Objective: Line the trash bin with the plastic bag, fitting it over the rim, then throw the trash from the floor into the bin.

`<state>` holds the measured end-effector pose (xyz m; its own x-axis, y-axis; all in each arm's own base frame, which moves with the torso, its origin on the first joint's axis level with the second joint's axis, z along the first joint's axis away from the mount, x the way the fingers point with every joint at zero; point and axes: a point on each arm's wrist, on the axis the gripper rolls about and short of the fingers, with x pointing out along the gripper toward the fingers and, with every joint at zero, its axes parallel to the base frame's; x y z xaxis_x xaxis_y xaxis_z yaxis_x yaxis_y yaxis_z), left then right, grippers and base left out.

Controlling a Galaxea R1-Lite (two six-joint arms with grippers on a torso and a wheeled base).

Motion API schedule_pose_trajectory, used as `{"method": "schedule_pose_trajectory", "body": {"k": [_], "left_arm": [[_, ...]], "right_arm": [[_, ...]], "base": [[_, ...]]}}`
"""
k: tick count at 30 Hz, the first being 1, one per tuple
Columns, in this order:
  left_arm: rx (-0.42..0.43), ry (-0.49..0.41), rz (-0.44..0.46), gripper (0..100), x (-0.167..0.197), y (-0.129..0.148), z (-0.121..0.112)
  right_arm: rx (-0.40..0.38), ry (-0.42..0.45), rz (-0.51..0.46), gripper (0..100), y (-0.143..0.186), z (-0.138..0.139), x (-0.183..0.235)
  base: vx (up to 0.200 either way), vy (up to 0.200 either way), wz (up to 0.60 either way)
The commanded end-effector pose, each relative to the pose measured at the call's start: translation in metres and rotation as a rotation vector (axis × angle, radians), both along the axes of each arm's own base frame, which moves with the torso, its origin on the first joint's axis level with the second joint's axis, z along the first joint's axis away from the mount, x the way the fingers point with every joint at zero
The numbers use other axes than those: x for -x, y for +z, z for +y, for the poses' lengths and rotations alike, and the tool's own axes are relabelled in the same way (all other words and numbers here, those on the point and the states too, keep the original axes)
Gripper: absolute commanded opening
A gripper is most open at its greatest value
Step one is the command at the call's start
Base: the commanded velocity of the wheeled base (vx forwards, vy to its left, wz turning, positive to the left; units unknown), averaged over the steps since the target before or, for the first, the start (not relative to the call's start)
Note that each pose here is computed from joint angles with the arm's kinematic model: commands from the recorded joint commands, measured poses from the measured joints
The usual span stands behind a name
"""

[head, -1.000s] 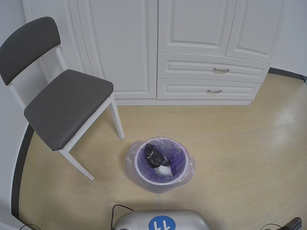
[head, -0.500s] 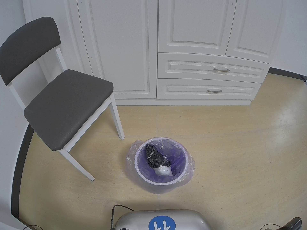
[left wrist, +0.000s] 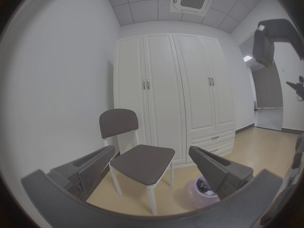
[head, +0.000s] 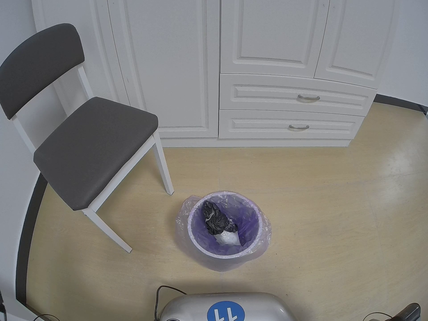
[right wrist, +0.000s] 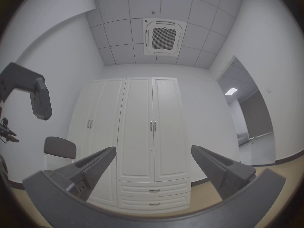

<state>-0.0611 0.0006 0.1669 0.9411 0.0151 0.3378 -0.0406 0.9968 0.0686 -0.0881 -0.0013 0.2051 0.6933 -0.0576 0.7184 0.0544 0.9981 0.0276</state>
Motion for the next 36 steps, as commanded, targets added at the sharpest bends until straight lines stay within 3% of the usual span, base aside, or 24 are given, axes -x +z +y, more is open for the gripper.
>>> {"method": "schedule_pose_trajectory", "body": {"k": [1, 7, 15, 32, 35, 36], "left_arm": [[-0.016, 0.030, 0.008, 100, -0.026, -0.045, 0.000], [-0.020, 0.032, 0.077, 100, -0.034, -0.064, 0.000], [-0.024, 0.032, 0.276, 100, -0.038, -0.084, 0.000], [0.030, 0.015, 0.292, 100, -0.038, -0.086, 0.000], [0.034, 0.012, 0.293, 100, -0.038, -0.086, 0.000], [0.036, 0.012, 0.293, 100, -0.038, -0.086, 0.000]], "right_arm": [[0.030, -0.080, -0.029, 100, -0.018, -0.001, -0.011], [0.058, -0.097, -0.008, 100, -0.030, -0.001, -0.020], [0.062, -0.098, 0.063, 100, -0.047, -0.001, -0.032], [0.089, -0.052, 0.316, 100, -0.081, 0.000, -0.053], [0.099, -0.042, 0.417, 100, -0.091, 0.001, -0.058], [0.107, -0.040, 0.495, 100, -0.098, 0.001, -0.060]], "base": [[0.000, 0.000, 0.00], [0.000, 0.000, 0.00], [0.000, 0.000, 0.00], [0.000, 0.000, 0.00], [0.000, 0.000, 0.00], [0.000, 0.000, 0.00]]}}
